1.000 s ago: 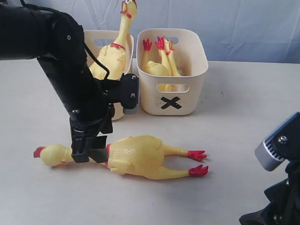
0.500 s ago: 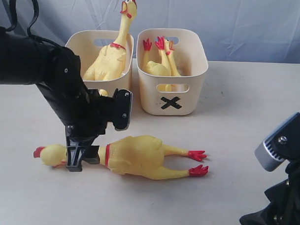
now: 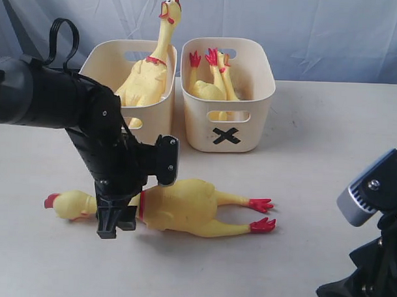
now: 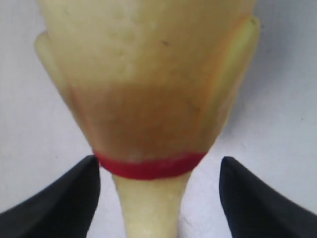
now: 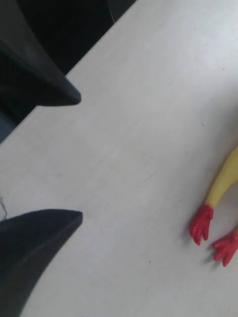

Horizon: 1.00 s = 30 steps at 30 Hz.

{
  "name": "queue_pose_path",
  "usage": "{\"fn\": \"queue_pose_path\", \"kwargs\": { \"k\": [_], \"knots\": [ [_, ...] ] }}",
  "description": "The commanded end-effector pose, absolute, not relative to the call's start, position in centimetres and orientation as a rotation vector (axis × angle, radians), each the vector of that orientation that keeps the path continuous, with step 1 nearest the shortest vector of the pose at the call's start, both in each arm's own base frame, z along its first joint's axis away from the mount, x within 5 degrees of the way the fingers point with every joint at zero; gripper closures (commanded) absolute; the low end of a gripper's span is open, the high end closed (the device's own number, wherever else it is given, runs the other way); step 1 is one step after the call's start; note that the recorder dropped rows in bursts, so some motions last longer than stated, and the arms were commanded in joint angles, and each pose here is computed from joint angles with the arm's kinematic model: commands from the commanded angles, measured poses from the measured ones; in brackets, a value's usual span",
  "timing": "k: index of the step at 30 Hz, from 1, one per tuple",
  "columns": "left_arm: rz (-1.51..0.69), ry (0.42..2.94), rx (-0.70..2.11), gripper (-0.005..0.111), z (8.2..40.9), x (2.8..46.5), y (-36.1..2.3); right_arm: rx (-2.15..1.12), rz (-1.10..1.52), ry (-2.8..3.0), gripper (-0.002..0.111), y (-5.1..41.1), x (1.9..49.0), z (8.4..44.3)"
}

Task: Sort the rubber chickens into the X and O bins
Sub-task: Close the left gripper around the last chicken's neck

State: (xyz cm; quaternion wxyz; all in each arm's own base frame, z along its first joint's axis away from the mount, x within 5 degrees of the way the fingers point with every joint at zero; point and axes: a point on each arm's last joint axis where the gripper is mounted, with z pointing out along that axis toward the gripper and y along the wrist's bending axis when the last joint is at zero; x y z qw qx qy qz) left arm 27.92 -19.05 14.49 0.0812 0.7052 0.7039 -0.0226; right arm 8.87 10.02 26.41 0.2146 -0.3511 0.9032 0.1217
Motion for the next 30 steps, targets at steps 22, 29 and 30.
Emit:
{"fn": "queue_pose_path", "kwargs": {
  "k": [22, 29, 30],
  "knots": [
    [-0.209, 2.237, 2.154, 0.107, 14.1, 26.5, -18.9, -0.975, 0.339, 2.501, 0.05, 9.9, 8.8, 26.4],
    [-0.308, 2.235, 2.054, 0.107, 17.1, 25.6, -19.1, -0.974, 0.34, 2.5, 0.05, 9.9, 8.8, 26.4],
    [-0.318, 2.232, 2.045, 0.107, 17.5, 25.5, -19.1, -0.974, 0.34, 2.5, 0.05, 9.9, 8.8, 26.4]
  ]
}}
